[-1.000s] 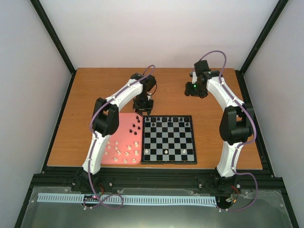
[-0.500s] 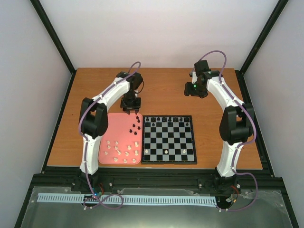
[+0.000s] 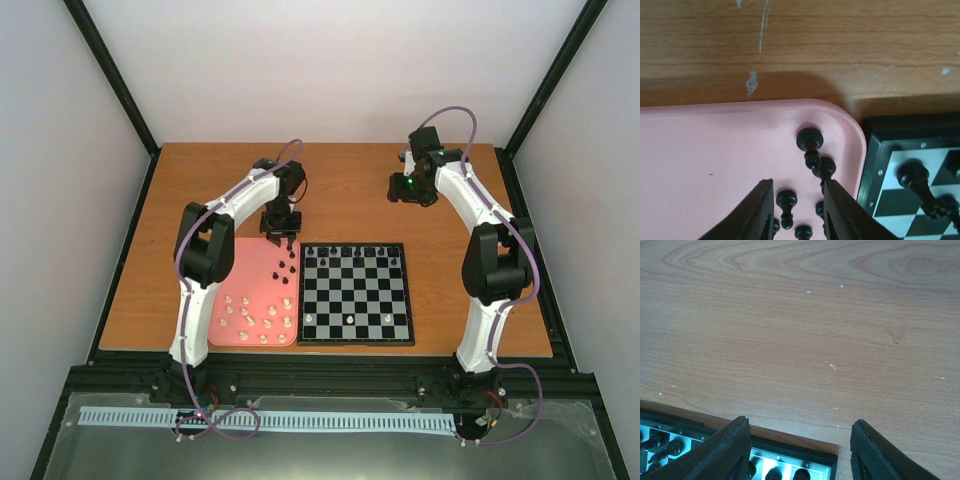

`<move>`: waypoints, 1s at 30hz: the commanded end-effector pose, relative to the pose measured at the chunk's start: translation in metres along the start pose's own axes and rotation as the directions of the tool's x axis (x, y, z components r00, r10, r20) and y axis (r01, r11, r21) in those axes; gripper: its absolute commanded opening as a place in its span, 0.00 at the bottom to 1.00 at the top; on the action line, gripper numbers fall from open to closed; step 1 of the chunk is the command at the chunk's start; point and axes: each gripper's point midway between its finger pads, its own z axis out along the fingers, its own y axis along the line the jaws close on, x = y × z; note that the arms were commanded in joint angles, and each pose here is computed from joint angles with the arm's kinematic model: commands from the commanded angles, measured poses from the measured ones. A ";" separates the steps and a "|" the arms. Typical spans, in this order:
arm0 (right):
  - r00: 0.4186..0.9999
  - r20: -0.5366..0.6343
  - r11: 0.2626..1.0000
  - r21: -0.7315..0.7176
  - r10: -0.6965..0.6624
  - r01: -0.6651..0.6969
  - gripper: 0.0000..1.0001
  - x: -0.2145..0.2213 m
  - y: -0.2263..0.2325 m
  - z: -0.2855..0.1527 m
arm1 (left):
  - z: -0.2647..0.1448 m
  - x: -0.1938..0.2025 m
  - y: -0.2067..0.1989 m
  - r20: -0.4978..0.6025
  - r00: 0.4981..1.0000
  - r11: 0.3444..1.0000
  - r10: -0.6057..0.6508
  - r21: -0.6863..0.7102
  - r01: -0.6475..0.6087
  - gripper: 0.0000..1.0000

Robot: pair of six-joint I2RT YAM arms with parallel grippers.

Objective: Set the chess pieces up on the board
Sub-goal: Pick up the chess piece from the storage box.

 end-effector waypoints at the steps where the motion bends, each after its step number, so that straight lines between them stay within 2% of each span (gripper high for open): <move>1: 1.000 0.017 1.000 0.011 -0.006 0.006 0.55 -0.007 -0.005 -0.003 | 0.004 -0.010 -0.008 0.014 1.000 1.000 0.013 0.024 -0.014 0.27; 10: 1.000 0.011 1.000 0.011 -0.006 0.006 0.55 -0.008 -0.005 0.000 | 0.012 -0.022 -0.013 0.026 1.000 0.999 0.017 0.031 -0.018 0.26; 21: 1.000 0.000 1.000 0.019 -0.005 0.005 0.55 -0.007 -0.007 0.004 | 0.019 -0.020 -0.012 0.001 1.000 0.999 0.025 0.020 -0.025 0.18; 26: 1.000 0.002 1.000 0.019 -0.004 0.004 0.55 -0.007 -0.007 0.004 | 0.018 -0.017 -0.010 -0.003 1.000 1.000 0.023 0.016 -0.023 0.10; 30: 1.000 0.003 1.000 0.016 -0.004 0.004 0.55 -0.007 -0.006 0.003 | 0.018 -0.013 -0.008 -0.004 1.000 1.000 0.021 0.015 -0.021 0.09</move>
